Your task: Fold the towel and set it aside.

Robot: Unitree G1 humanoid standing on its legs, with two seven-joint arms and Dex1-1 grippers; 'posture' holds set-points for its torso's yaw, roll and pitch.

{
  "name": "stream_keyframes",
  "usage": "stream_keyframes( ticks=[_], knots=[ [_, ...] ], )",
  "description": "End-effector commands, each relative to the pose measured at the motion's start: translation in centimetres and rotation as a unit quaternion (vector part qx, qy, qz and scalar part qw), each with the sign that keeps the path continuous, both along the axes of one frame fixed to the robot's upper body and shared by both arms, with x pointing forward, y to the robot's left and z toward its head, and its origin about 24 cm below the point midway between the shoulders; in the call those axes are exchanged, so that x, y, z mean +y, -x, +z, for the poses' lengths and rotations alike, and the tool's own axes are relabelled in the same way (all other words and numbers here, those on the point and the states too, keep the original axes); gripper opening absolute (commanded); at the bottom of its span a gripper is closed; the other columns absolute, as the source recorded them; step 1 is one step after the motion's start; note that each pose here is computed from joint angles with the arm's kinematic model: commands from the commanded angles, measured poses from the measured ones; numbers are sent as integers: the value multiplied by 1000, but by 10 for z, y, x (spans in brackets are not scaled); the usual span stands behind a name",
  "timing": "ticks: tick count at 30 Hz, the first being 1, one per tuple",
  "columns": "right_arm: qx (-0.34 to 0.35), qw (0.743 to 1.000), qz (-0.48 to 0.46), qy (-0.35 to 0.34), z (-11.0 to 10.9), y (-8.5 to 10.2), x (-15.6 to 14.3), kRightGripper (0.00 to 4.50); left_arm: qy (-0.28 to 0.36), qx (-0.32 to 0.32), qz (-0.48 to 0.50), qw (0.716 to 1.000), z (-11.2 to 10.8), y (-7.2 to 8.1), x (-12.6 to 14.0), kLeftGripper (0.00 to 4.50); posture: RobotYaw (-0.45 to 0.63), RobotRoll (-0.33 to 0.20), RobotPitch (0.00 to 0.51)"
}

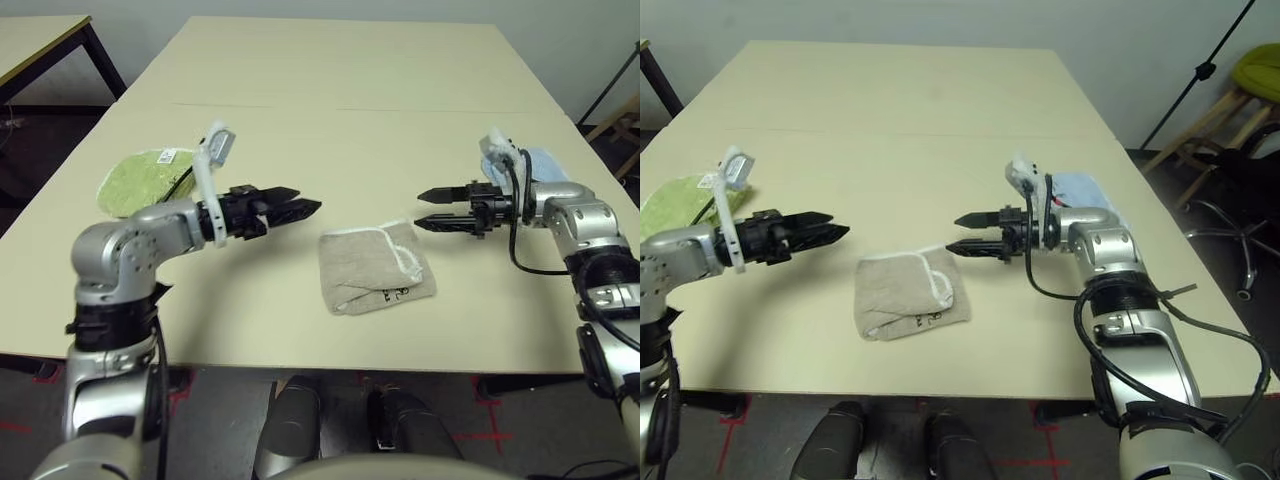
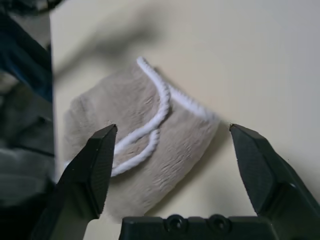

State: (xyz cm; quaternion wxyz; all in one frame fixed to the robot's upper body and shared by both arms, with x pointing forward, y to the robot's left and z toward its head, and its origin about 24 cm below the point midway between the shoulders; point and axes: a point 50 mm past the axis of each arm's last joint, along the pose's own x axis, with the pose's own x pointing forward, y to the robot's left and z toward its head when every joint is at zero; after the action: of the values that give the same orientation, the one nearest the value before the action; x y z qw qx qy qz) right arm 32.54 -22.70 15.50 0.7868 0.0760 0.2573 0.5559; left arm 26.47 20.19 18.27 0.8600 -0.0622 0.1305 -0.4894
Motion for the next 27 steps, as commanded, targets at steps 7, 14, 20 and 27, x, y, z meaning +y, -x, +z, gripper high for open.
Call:
stream_keyframes(
  ticks=[7, 14, 20, 27],
  knots=[
    [174, 983, -53, 15, -23, 10, 0, 4500, -28, -21, -40, 999, 5, 11, 9, 4486, 226, 0, 151],
    [211, 976, -29, 36, -45, 11, 21, 4500, -30, -35, -89, 995, 8, 24, 10, 4486, 243, 0, 155],
    [244, 970, 3, 9, -50, 14, 44, 4500, -32, -59, -104, 992, 12, 29, 13, 4486, 254, 0, 153],
    [271, 963, 2, 6, -57, 19, 49, 4500, -48, -133, -97, 985, 10, 24, 16, 4486, 261, 0, 146]
  ],
)
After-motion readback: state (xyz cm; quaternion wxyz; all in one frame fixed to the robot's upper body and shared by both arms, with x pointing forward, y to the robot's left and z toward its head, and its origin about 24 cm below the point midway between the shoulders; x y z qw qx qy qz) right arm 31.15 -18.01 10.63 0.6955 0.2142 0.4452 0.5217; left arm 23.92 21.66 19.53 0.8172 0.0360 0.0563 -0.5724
